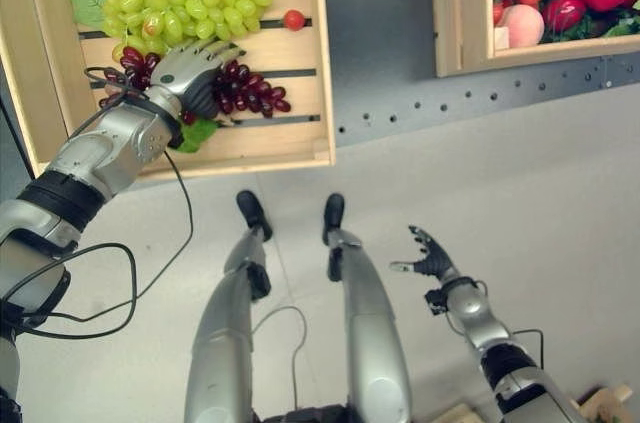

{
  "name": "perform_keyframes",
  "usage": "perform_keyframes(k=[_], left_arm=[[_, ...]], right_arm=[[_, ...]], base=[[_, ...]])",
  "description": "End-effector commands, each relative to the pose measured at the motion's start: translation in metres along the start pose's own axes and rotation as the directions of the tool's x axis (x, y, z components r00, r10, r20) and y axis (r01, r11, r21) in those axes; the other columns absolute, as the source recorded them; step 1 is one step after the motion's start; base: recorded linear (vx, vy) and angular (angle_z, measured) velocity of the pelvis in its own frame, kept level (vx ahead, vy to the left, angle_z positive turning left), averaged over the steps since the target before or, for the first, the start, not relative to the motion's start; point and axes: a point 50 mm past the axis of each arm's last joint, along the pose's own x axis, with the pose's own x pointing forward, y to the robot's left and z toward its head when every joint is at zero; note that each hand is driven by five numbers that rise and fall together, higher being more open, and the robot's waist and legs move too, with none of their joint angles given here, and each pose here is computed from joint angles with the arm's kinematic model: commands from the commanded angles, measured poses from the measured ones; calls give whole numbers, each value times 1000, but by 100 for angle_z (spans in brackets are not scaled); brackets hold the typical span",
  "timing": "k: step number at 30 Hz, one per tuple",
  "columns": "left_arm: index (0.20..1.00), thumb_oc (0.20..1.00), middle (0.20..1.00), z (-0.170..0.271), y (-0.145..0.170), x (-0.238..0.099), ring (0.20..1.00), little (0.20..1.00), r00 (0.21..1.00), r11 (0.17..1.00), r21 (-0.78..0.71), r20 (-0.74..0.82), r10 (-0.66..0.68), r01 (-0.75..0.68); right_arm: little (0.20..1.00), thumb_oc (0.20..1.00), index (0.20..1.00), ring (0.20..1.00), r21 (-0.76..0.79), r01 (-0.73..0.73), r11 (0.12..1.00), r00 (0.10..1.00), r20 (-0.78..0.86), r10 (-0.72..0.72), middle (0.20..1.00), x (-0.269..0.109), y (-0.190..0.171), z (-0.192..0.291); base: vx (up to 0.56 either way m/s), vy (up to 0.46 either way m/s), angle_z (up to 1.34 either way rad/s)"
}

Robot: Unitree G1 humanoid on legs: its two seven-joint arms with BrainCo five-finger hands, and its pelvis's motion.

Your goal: Pick up the fruits from the basket on one side to the basket on the other side

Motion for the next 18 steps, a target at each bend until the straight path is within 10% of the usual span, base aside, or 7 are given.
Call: perform_keyframes(k=[1,18], left_arm=[[200,200,200,-32,-41,-23,200,200,966,980,6,-168,-197,201],[200,200,200,-45,-48,-40,200,200,952,971,27,-204,-229,239]], right_arm=[[1000,1000,1000,1000,19,13,1000,999,45,-14,1000,-7,-5,1],[1000,1000,1000,1000,34,-17,999,993,118,13,1000,-8,-2,15]], base=[[0,0,0],[0,0,0]])
